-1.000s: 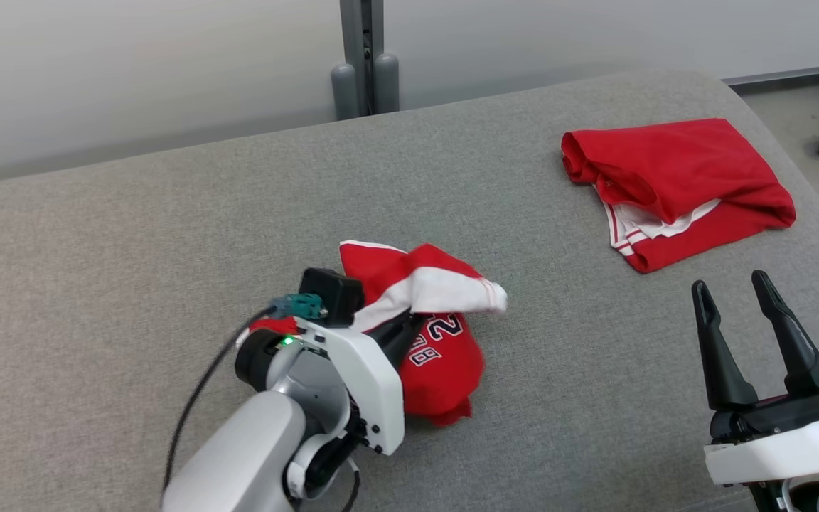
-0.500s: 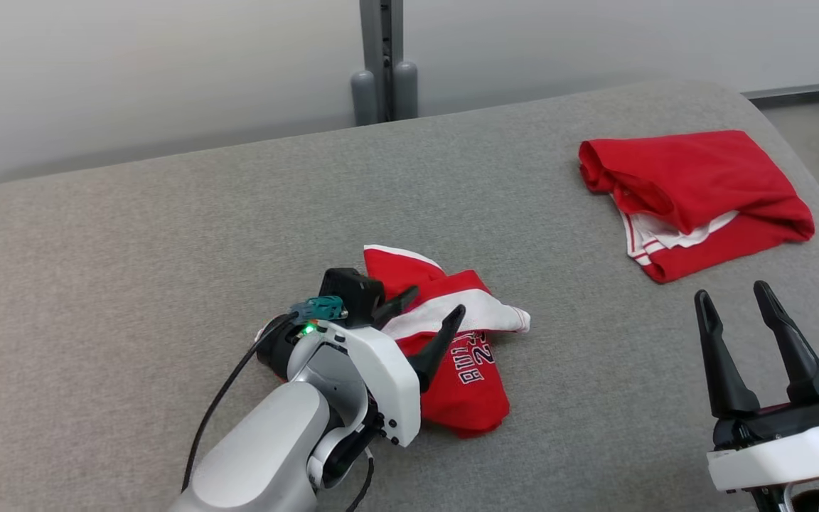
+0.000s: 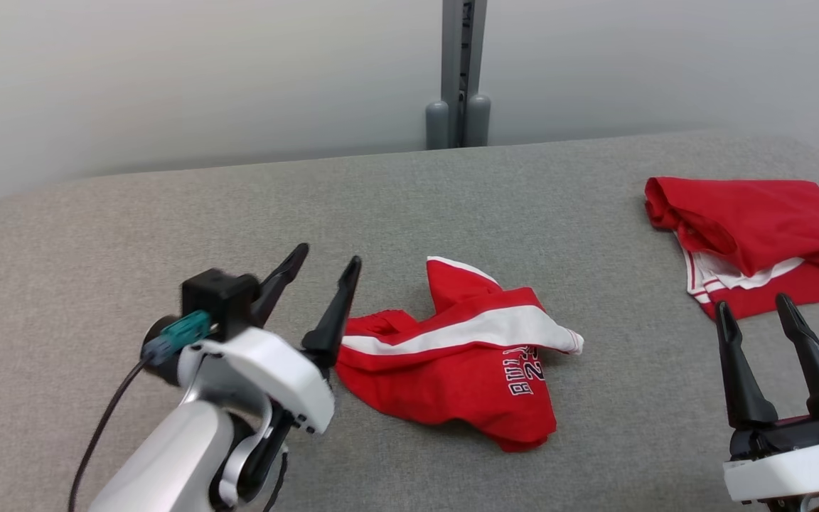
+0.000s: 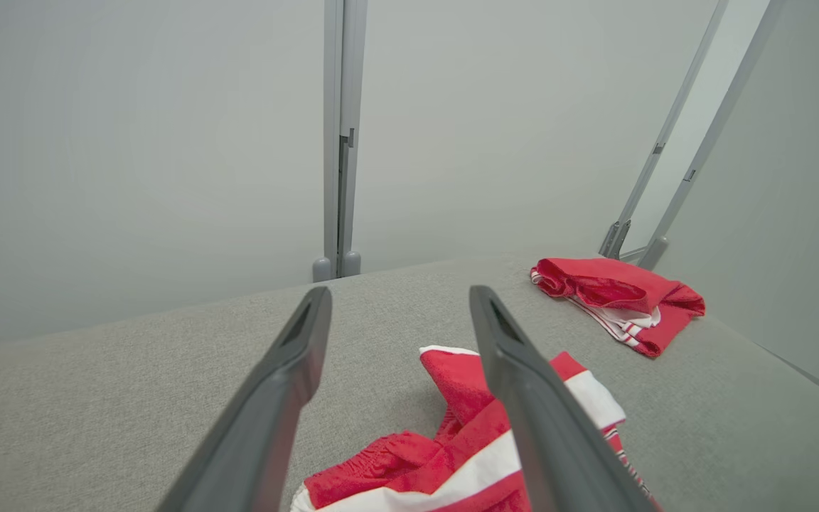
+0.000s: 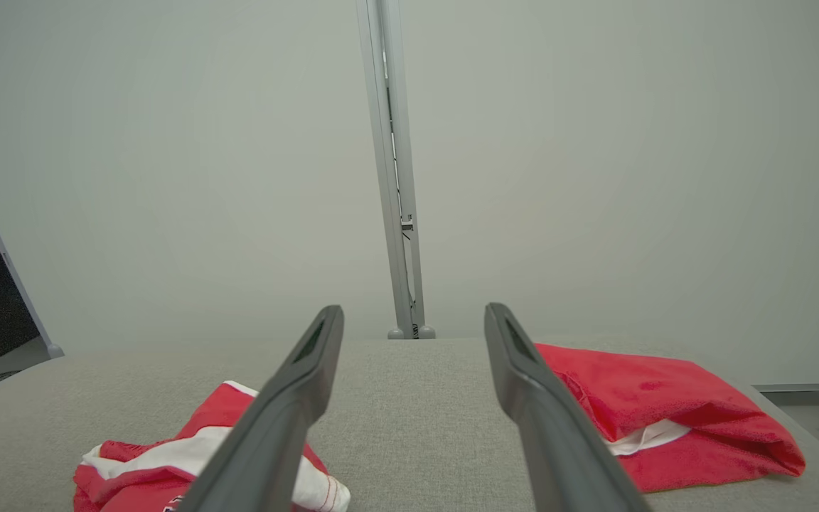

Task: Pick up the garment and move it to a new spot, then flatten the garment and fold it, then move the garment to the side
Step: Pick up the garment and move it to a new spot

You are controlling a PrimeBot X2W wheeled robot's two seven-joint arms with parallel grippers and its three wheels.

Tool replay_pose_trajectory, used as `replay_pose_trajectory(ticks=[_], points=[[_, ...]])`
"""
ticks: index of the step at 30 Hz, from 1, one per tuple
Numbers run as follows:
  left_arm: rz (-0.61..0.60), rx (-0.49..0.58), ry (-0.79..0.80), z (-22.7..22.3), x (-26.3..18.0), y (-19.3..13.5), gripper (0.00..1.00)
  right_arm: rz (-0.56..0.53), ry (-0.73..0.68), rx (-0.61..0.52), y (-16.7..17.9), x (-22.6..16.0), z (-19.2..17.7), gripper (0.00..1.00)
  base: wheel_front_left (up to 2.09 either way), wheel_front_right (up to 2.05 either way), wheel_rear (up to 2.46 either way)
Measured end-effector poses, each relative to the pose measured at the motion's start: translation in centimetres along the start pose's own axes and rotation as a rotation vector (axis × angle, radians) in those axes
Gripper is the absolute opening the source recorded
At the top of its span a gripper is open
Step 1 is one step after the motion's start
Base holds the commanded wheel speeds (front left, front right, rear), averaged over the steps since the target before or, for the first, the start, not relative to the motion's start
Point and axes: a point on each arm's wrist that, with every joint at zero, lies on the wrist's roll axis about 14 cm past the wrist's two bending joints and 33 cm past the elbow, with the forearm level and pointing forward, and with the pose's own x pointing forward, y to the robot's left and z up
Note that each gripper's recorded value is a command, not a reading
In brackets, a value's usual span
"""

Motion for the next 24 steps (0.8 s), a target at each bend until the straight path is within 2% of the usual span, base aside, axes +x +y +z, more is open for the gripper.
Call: replay_pose_trajectory(ticks=[7,10,15,24], points=[[0.130,0.007,-0.117,1.9,-3.7,3.0,1.00,0.018,0.001,0.018,0.9,-0.2,-0.2,1.00,0.00,0.00,0.00],[0.185,0.032,-0.150,1.9,-5.3,4.1,1.00,0.016,0.008,0.028,1.1,-0.4,-0.4,1.00,0.00,0.00,0.00],[0.270,0.009,-0.189,1.1,-7.6,5.2,1.00,0.009,0.017,0.035,1.1,-0.9,-0.7,1.00,0.00,0.00,0.00],[0.288,-0.008,-0.184,0.1,-9.0,4.8,1.00,0.016,0.019,0.039,1.3,-0.8,-0.7,1.00,0.00,0.00,0.00]])
